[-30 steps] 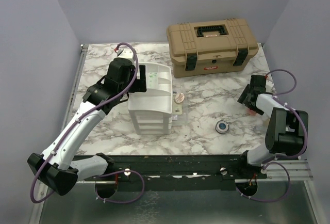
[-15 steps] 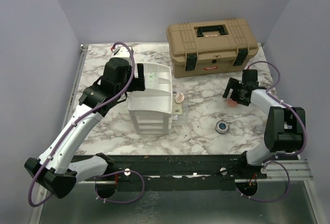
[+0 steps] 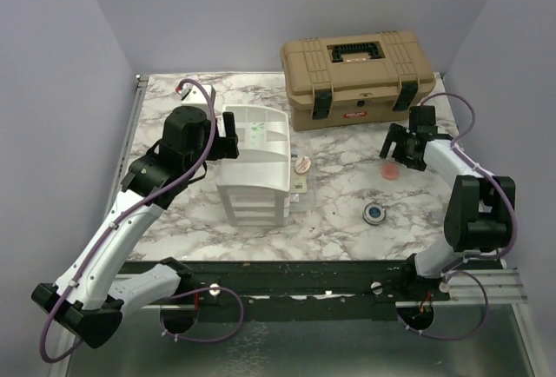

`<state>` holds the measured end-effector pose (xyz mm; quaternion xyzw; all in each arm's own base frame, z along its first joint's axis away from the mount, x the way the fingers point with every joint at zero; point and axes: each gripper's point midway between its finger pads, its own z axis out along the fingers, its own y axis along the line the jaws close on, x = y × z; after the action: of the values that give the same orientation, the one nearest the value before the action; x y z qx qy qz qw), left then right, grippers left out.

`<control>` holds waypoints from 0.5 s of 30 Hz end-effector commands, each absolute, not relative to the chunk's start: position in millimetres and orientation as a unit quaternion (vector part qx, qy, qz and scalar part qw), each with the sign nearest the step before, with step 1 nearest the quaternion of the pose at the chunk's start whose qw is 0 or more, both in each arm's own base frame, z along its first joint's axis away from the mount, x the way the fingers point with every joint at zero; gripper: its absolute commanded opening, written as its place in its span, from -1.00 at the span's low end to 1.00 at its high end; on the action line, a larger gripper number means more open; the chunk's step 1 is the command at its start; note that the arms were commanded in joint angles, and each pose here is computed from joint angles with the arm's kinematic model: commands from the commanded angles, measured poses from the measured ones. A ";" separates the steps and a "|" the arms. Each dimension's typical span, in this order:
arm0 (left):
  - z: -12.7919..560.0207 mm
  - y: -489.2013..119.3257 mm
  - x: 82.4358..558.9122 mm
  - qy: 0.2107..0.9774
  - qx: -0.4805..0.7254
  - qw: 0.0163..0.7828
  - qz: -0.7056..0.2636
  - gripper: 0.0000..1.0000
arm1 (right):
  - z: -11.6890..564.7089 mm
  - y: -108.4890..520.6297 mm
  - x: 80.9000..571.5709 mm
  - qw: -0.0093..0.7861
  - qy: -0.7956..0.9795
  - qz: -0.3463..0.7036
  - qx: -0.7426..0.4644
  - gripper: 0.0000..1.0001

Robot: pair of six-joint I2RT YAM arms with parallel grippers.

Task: Organize the makeup
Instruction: Pick up the makeup tool from the center of the board.

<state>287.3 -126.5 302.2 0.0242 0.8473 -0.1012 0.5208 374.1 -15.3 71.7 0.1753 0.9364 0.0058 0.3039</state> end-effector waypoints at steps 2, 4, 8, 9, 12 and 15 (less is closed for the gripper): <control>305.3 -120.5 281.0 0.842 0.013 0.529 -0.103 0.74 | 37.5 -7.5 351.1 0.237 0.956 0.015 0.170 0.77; 305.0 -121.5 279.6 0.842 0.011 0.528 -0.109 0.74 | 28.7 -3.6 348.4 0.222 0.961 0.018 0.165 0.76; 303.1 -121.6 276.4 0.843 0.009 0.526 -0.114 0.74 | 17.1 0.1 345.1 0.206 0.965 0.008 0.161 0.69; 302.6 -121.5 275.7 0.843 0.009 0.526 -0.115 0.74 | 15.0 0.7 344.6 0.204 0.966 0.006 0.159 0.66; 303.0 -121.2 274.4 0.842 0.007 0.526 -0.117 0.75 | 10.5 1.0 343.2 0.196 0.968 -0.002 0.156 0.58; 303.5 -121.1 272.9 0.843 0.007 0.525 -0.119 0.75 | 9.8 -1.8 342.5 0.193 0.969 -0.011 0.157 0.48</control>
<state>278.1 -122.4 301.6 0.0115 0.8440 -0.1114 0.5245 354.4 -0.1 20.9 0.1580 0.9619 0.0044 0.2229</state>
